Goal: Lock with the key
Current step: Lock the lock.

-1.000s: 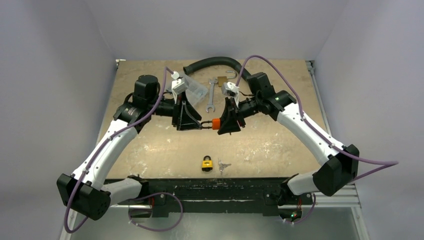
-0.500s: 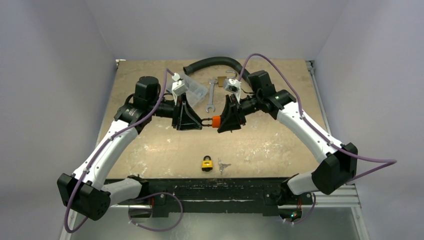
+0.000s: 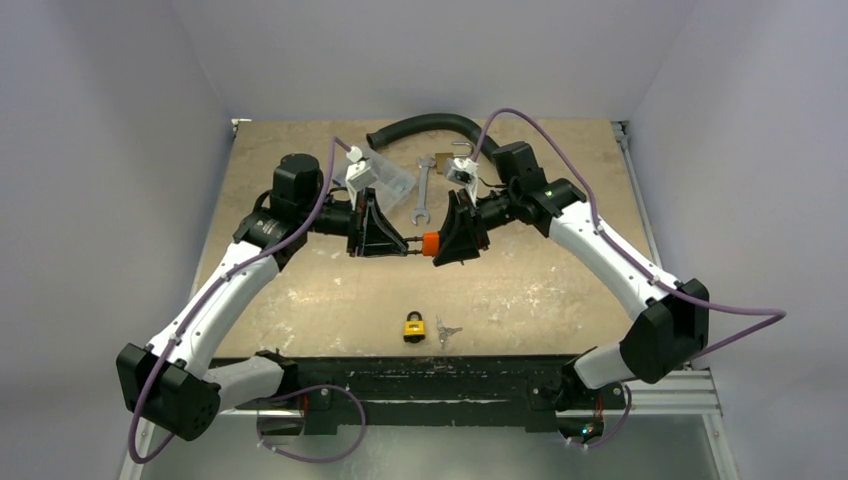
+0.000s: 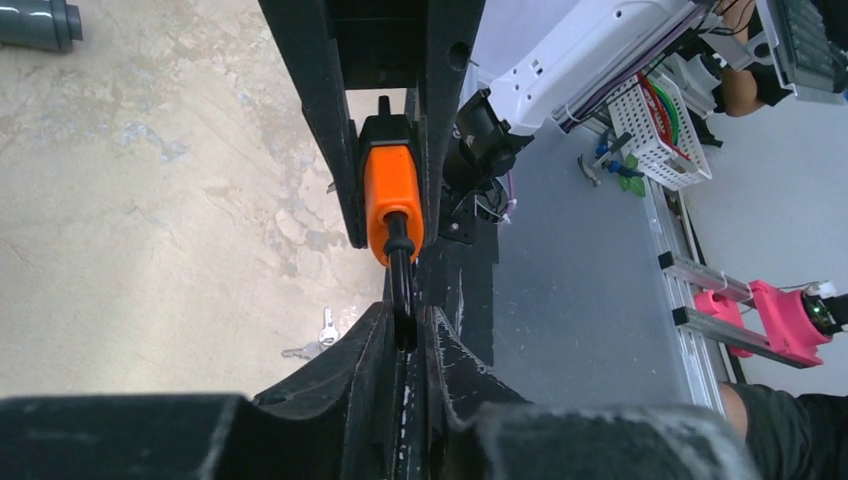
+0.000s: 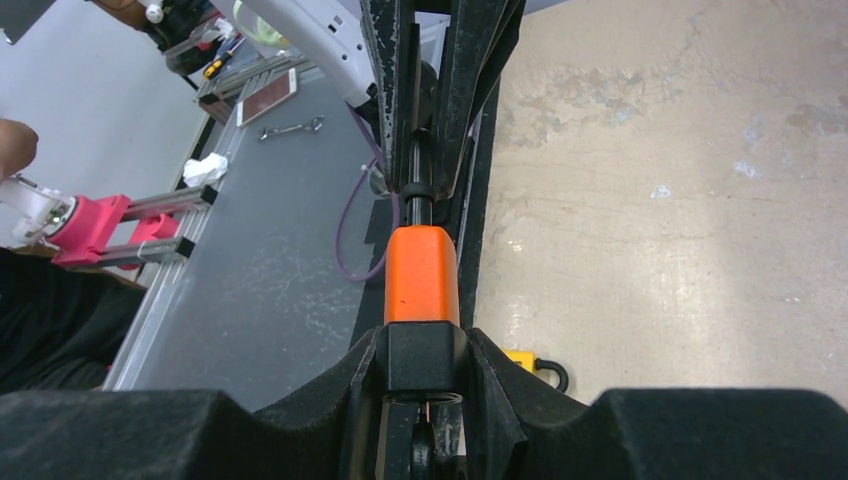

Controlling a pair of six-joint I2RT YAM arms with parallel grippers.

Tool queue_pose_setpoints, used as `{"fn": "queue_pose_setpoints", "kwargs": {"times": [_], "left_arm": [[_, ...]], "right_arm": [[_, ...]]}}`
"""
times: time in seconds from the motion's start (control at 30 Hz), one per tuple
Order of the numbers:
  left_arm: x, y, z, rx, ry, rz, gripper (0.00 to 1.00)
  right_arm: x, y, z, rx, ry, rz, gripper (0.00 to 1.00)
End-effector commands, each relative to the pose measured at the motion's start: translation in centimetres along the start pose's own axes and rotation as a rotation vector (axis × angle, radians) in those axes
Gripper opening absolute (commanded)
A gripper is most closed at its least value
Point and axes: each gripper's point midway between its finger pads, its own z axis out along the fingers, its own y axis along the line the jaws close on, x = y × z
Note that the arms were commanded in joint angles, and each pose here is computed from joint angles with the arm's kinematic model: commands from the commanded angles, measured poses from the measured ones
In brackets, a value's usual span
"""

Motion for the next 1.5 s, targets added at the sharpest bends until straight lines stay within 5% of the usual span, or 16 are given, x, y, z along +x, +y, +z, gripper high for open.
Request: {"fn": "queue_pose_setpoints", "kwargs": {"times": [0.0,0.07,1.47], "left_arm": [[-0.6,-1.0,0.4,0.061,-0.021,0.004,0.09],[-0.8,-1.0,0.6,0.069,-0.030,-0.018,0.00],[0.4,-0.2,5.8,0.091,-0.026,-0.119,0.00]], "right_arm": [[-1.5,0.8,-0.2,-0.031,-0.031,-0.048,0.00],[-1.5,0.7,-0.2,-0.024,-0.029,-0.046,0.00],[-3.2,0.4,2.0,-0.030,-0.007,-0.091,0.00]]}}
